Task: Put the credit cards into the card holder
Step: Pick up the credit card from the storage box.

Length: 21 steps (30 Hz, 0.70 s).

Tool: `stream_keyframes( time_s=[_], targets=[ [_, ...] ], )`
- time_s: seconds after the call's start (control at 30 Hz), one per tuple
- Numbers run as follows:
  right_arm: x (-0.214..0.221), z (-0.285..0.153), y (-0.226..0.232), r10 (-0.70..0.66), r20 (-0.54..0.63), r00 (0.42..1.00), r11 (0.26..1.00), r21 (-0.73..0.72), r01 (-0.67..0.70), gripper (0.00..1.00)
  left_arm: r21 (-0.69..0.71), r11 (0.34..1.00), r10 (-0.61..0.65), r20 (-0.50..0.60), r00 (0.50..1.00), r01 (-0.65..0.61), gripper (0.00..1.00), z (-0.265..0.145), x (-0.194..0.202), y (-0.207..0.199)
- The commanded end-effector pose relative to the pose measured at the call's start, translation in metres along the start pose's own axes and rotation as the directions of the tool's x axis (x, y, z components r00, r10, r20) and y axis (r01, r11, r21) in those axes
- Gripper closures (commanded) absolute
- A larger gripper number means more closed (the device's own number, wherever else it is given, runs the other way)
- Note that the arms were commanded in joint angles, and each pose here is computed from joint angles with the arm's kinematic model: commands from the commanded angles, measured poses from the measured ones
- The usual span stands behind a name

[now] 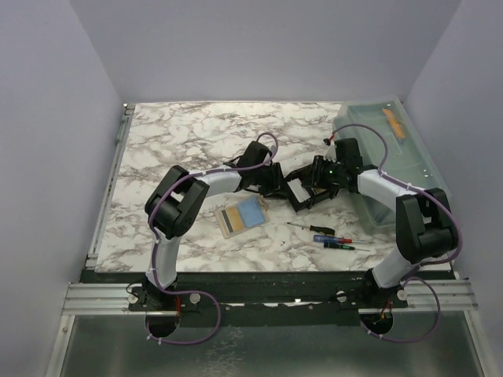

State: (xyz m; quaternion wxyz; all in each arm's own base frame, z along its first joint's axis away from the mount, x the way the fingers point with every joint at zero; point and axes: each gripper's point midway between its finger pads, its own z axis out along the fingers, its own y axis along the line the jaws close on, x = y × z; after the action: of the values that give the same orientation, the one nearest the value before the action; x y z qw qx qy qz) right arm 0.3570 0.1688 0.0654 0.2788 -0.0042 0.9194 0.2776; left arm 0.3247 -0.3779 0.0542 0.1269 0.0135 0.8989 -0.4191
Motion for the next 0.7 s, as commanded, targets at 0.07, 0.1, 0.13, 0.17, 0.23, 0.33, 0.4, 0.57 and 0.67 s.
stream_keyframes(
  time_s=[0.07,0.1,0.13,0.17,0.23,0.33,0.4,0.57,0.67],
  targets=[
    [-0.004,-0.019,-0.002,0.003,-0.011,1.000,0.998,0.065,-0.002,0.46,-0.065,0.998,0.006,0.043,0.999,-0.003,0.62,0.006,-0.028,0.020],
    [-0.004,-0.021,-0.001,0.000,-0.010,1.000,0.998,0.067,0.001,0.41,-0.063,0.998,0.003,0.043,0.999,-0.001,0.62,0.007,-0.030,0.021],
    [-0.004,-0.022,0.000,-0.003,-0.008,1.000,0.998,0.058,0.004,0.37,-0.062,0.998,0.005,0.044,0.999,-0.003,0.62,0.008,-0.032,0.021],
    [-0.004,-0.022,0.004,-0.004,-0.010,1.000,0.999,0.038,0.004,0.34,-0.061,0.998,0.008,0.045,0.999,-0.005,0.62,0.008,-0.035,0.020],
    [-0.001,-0.021,0.013,0.005,-0.026,1.000,1.000,-0.014,-0.005,0.28,-0.050,0.999,0.014,0.039,0.999,-0.012,0.62,0.009,-0.036,0.017],
    [0.001,-0.016,0.021,0.024,-0.040,0.999,0.997,-0.068,-0.027,0.17,-0.040,0.999,0.016,0.036,0.999,-0.015,0.62,0.009,-0.037,0.014],
    [0.002,-0.009,0.018,0.037,-0.054,0.998,0.997,-0.068,-0.041,0.10,-0.036,0.999,0.013,0.030,0.999,-0.012,0.62,0.009,-0.036,0.013],
    [0.013,0.016,0.008,0.068,-0.115,0.991,0.995,-0.068,-0.077,0.01,-0.029,1.000,0.005,0.012,1.000,-0.005,0.62,0.011,-0.032,0.014],
    [0.017,0.023,0.009,0.088,-0.131,0.987,0.991,-0.087,-0.100,0.01,-0.027,1.000,-0.002,0.004,1.000,0.003,0.62,0.013,-0.030,0.015]
  ],
)
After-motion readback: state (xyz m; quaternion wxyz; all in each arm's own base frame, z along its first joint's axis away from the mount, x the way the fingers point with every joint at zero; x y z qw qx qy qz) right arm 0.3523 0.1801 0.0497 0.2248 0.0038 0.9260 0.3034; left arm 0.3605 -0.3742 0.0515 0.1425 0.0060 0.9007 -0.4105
